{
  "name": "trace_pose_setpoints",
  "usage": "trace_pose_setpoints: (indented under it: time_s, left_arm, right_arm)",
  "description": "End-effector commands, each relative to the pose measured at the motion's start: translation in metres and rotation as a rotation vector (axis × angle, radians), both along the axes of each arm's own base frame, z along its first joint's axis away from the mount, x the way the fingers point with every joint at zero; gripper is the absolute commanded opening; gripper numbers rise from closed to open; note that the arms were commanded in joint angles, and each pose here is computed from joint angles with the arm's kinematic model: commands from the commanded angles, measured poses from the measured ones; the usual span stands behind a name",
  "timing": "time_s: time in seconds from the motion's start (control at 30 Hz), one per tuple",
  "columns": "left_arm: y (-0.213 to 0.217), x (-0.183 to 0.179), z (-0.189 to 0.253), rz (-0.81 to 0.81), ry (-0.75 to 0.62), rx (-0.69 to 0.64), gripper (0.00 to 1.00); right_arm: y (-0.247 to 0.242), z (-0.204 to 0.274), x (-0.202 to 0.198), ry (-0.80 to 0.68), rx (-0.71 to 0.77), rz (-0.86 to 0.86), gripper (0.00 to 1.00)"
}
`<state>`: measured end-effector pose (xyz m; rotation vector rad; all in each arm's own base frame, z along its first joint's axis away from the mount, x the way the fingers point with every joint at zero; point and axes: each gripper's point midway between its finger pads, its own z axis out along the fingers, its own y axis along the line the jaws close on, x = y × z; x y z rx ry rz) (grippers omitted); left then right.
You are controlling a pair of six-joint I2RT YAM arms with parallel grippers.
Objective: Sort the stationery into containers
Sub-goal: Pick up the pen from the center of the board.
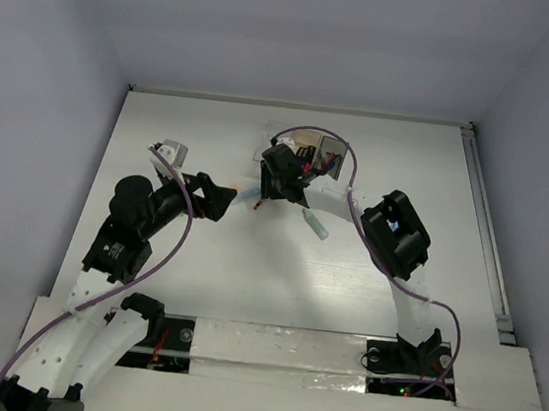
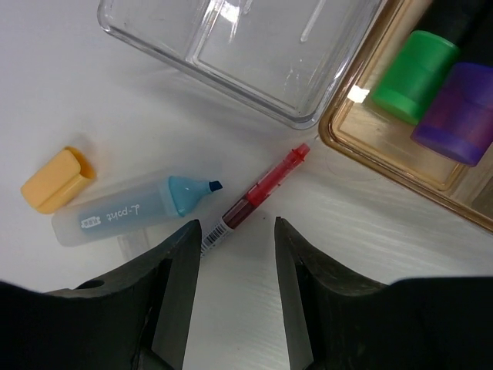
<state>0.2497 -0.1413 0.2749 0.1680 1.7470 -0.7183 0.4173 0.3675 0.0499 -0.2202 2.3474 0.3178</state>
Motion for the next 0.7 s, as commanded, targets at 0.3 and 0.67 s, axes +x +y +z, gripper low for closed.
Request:
trace_pose_setpoints:
  time_s: [0.3, 0.67]
  left_arm:
    - [-0.002, -0.001, 0.015, -0.009, -0.05, -0.017, 0.95]
    - [-0.004, 0.0, 0.012, -0.017, -0.043, -0.017, 0.94]
  right_arm:
    - [0.0, -0.008, 0.009, -0.013, -0.06, -0.029, 0.44]
    - [-0.012, -0.015, 0.005, -0.008, -0.115, -0.039, 0.26]
